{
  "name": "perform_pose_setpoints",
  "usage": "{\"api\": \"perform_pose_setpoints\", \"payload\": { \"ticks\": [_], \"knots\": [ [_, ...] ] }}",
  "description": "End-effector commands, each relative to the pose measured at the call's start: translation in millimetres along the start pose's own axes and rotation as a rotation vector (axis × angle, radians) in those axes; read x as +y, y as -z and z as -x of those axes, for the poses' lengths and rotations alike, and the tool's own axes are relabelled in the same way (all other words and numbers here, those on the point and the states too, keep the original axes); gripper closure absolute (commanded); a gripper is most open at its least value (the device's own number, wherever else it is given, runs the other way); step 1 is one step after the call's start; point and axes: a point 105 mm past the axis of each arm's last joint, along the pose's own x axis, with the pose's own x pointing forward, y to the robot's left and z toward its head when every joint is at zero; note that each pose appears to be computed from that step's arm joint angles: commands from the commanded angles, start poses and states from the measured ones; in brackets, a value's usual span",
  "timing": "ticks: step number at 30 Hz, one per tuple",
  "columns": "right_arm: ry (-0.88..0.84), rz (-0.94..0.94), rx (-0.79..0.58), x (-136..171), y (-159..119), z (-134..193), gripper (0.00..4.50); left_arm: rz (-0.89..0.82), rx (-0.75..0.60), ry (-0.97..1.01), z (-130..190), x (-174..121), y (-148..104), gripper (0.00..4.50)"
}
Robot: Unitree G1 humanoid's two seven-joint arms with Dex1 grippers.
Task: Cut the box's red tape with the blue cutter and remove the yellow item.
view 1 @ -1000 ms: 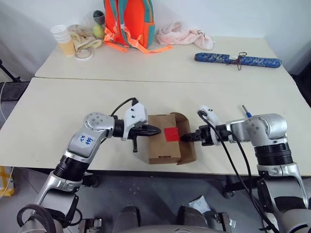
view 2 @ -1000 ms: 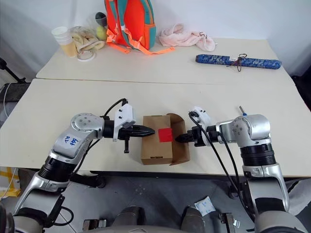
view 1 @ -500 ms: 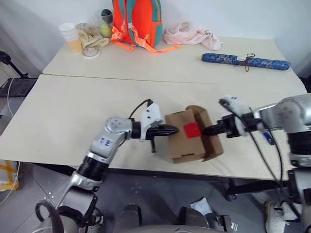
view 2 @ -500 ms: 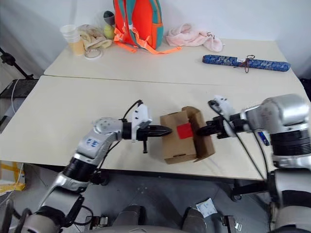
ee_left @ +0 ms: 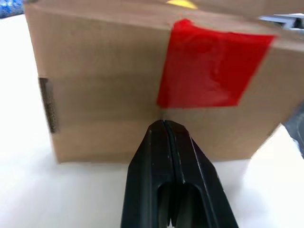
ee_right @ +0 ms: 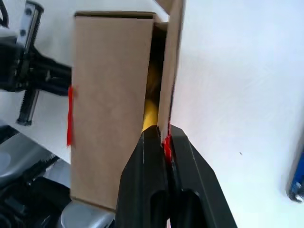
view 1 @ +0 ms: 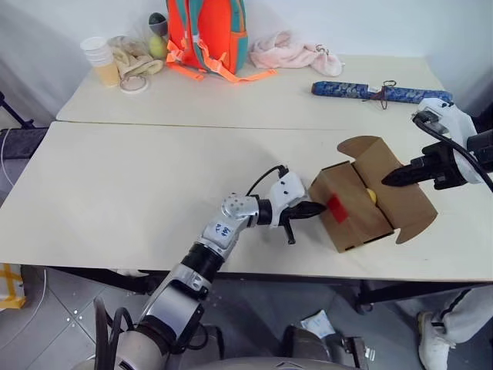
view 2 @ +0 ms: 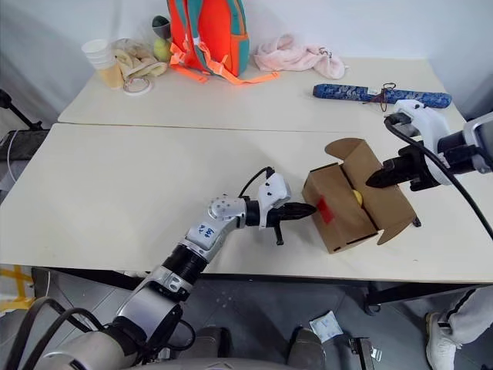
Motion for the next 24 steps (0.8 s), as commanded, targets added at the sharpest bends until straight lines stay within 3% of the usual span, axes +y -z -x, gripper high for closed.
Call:
{"api": "perform_pose_setpoints", "payload": {
  "ticks": [1,6,13,17,24],
  "knots": [
    [0.050,0.033,-0.008,1.1,-3.4,7.0,4.48,-0.002,-0.036,-0.042,10.0,1.7,-2.5,4.50],
    [0.105,0.015,-0.006,-6.0,-4.9,2.2,4.48,-0.040,0.035,-0.029,38.5,0.5,4.4,4.50],
    [0.166,-0.023,-0.016,-16.0,-6.6,-3.2,4.48,-0.045,-0.023,0.165,62.3,-24.7,-43.8,4.50],
    [0.183,-0.038,-0.015,-18.8,-6.7,-7.5,4.48,-0.058,-0.135,0.214,48.3,-30.5,-83.7,4.50],
    [0.184,-0.049,-0.023,-17.7,-10.5,-14.6,4.48,-0.074,-0.124,0.274,6.2,-34.8,-93.7,4.50]
  ]
}}
